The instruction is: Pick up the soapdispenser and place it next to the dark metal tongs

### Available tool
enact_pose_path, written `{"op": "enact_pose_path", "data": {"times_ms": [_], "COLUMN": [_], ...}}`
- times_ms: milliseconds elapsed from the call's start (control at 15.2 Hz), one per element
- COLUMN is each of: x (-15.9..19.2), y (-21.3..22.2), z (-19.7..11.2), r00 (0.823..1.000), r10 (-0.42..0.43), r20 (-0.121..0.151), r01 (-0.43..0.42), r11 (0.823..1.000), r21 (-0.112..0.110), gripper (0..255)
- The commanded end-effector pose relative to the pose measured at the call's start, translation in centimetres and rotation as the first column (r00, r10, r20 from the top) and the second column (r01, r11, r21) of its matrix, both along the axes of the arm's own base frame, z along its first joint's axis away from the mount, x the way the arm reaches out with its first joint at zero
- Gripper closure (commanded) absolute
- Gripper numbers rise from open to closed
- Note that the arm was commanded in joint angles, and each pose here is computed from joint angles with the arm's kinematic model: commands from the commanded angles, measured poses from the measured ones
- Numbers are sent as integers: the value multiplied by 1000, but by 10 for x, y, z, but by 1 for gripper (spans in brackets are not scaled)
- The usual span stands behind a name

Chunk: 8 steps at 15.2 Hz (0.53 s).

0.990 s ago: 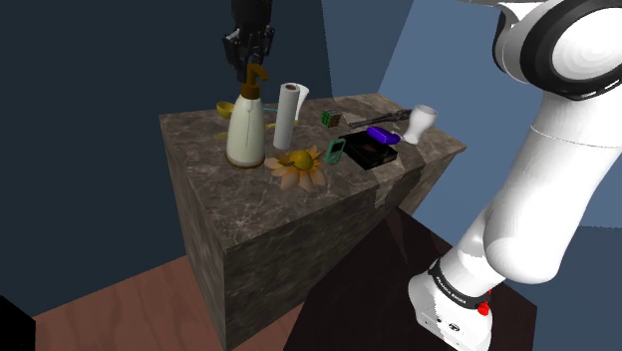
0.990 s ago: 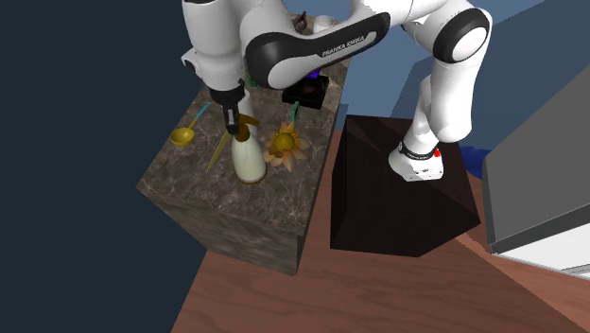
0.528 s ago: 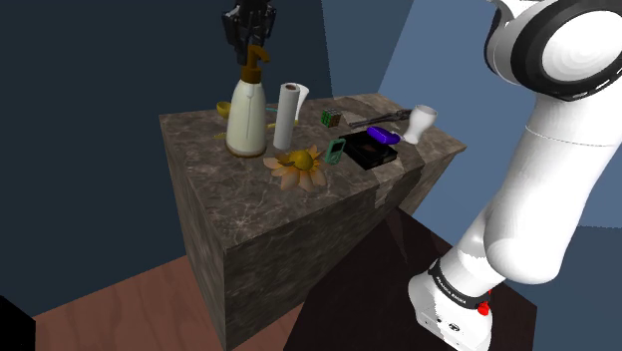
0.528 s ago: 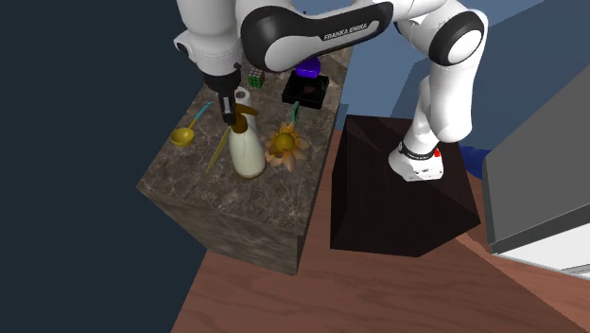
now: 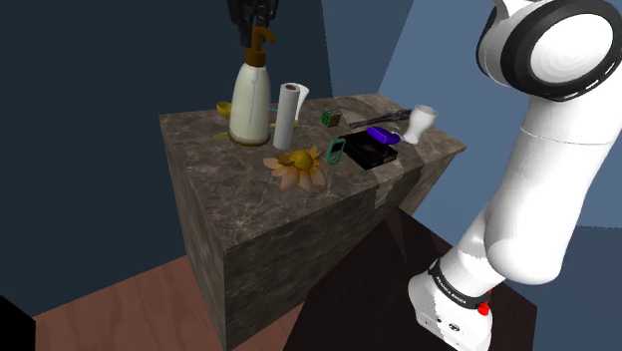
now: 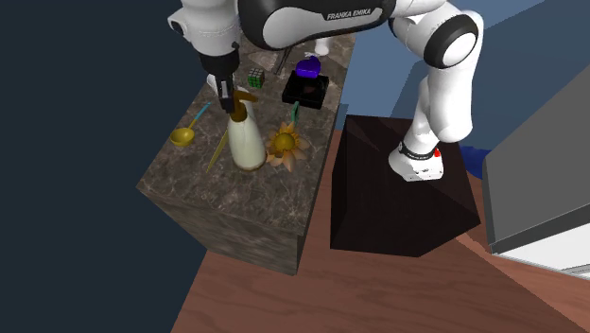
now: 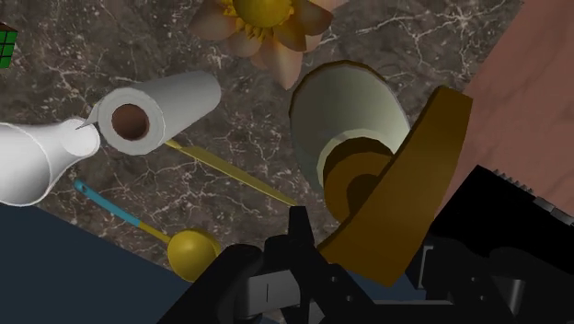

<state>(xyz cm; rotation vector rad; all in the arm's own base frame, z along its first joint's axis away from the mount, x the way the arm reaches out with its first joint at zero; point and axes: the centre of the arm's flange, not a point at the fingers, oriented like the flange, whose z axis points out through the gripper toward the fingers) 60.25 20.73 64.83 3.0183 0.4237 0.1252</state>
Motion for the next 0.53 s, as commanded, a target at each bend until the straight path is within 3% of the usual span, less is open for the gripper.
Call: {"op": "enact_pose_path", "data": {"times_ms": [0,462], "x": [-8,-46], "y": [-18,-103], "z": [1,2], "r00": [1000,1000], "r10": [0,0], "r20": [1,1], "r01": [0,0], "r11": [1000,1000], "r21": [0,0], "gripper": [255,255]}}
